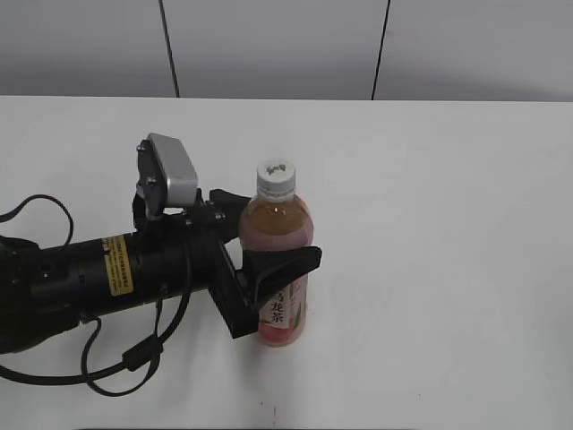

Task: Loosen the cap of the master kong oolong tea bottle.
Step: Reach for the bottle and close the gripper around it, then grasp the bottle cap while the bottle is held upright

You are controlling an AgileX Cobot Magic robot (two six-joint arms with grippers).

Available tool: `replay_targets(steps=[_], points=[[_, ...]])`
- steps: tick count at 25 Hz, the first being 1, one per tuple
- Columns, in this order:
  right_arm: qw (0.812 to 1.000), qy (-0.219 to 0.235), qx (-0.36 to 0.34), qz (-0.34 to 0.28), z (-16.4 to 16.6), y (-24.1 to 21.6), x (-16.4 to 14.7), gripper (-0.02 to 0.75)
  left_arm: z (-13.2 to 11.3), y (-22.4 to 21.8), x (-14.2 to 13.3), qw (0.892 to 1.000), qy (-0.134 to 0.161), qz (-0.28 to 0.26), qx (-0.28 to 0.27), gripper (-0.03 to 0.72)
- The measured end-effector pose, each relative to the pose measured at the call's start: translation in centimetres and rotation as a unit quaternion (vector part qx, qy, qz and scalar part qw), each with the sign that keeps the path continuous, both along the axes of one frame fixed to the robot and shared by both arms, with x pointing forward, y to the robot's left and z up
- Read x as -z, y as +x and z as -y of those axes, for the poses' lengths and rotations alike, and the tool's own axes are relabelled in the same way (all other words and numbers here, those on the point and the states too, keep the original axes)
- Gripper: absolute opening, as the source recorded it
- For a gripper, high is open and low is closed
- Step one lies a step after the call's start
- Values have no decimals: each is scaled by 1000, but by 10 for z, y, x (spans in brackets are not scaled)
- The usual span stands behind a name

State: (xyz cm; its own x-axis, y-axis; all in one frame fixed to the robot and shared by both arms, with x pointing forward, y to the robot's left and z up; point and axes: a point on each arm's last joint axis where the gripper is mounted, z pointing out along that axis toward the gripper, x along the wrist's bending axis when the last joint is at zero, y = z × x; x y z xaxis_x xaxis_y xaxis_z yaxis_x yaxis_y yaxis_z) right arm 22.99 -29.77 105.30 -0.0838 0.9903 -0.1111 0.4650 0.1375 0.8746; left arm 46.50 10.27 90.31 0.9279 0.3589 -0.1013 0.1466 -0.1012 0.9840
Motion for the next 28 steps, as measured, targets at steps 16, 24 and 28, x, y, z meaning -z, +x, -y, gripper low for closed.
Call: replay_targets(steps=[16, 24, 28], points=[[1000, 0, 0, 0, 0, 0, 0, 524, 0, 0, 0, 1000, 1, 0, -1, 462], [1000, 0, 0, 0, 0, 0, 0, 524, 0, 0, 0, 1000, 1, 0, -1, 462], [1000, 0, 0, 0, 0, 0, 0, 524, 0, 0, 0, 1000, 1, 0, -1, 462]])
